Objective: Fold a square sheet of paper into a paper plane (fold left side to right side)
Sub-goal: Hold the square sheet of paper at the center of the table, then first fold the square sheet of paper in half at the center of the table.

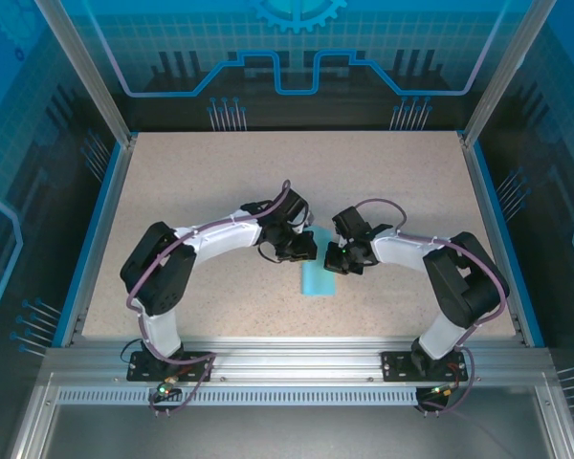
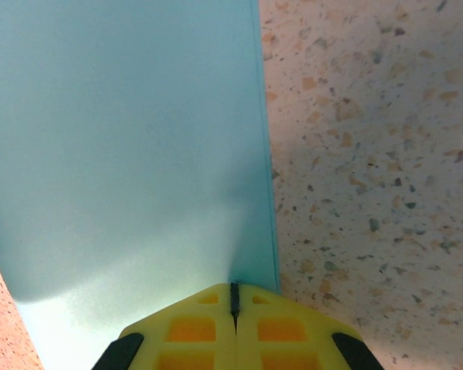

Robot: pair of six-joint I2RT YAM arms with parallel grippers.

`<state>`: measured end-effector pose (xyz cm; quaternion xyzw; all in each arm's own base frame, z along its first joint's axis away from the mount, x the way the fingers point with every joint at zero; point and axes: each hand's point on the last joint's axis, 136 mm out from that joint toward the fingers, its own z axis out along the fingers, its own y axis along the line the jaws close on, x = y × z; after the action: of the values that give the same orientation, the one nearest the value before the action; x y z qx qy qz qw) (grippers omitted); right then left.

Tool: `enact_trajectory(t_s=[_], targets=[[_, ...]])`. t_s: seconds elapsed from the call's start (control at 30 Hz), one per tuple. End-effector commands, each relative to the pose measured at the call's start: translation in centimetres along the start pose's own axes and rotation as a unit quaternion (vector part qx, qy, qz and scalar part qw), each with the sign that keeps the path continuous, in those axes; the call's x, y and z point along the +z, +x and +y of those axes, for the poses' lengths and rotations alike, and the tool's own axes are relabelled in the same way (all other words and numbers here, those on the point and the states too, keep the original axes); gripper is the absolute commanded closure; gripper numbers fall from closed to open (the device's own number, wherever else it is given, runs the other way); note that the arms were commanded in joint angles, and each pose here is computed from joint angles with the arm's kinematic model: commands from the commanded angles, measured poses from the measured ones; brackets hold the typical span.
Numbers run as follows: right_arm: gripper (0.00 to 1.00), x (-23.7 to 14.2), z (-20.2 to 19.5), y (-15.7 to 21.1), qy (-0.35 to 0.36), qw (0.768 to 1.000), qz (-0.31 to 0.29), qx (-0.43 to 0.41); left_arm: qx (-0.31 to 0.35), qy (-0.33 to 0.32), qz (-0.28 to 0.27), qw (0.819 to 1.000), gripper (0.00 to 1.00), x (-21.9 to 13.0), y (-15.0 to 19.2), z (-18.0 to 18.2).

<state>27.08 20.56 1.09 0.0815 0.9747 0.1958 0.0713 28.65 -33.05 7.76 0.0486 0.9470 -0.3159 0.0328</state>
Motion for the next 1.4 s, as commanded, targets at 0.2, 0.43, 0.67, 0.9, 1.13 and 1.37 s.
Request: enact_trajectory(t_s=[0.2, 0.43, 0.67, 0.9, 1.13, 1.37], targets=[[0.99, 1.4, -3.1, 2.6, 0.063, 0.997, 0.047, 0.013, -0.005, 0.009, 0.039, 0.999, 0.88, 3.0, 0.9, 1.5], [0.99, 1.4, -3.4, 2.8, 0.069, 0.996, 0.052, 0.013, -0.016, -0.036, 0.043, 0.998, 0.88, 4.2, 1.6, 4.3], [0.99, 1.6, -3.8, 3.1, 0.076, 0.995, 0.058, 0.014, -0.023, -0.063, 0.044, 0.997, 0.89, 4.4, 2.0, 6.2], [0.99, 1.7, -4.2, 3.4, 0.083, 0.994, 0.063, 0.016, -0.032, -0.079, 0.046, 0.995, 0.89, 4.3, 2.4, 7.7], [0.99, 1.7, -4.9, 3.5, 0.091, 0.993, 0.066, 0.022, -0.050, -0.088, 0.042, 0.994, 0.89, 3.4, 2.9, 9.5], [1.00, 1.7, -5.7, 3.8, 0.097, 0.992, 0.069, 0.029, -0.067, -0.085, 0.036, 0.993, 0.88, 2.1, 3.1, 10.8]])
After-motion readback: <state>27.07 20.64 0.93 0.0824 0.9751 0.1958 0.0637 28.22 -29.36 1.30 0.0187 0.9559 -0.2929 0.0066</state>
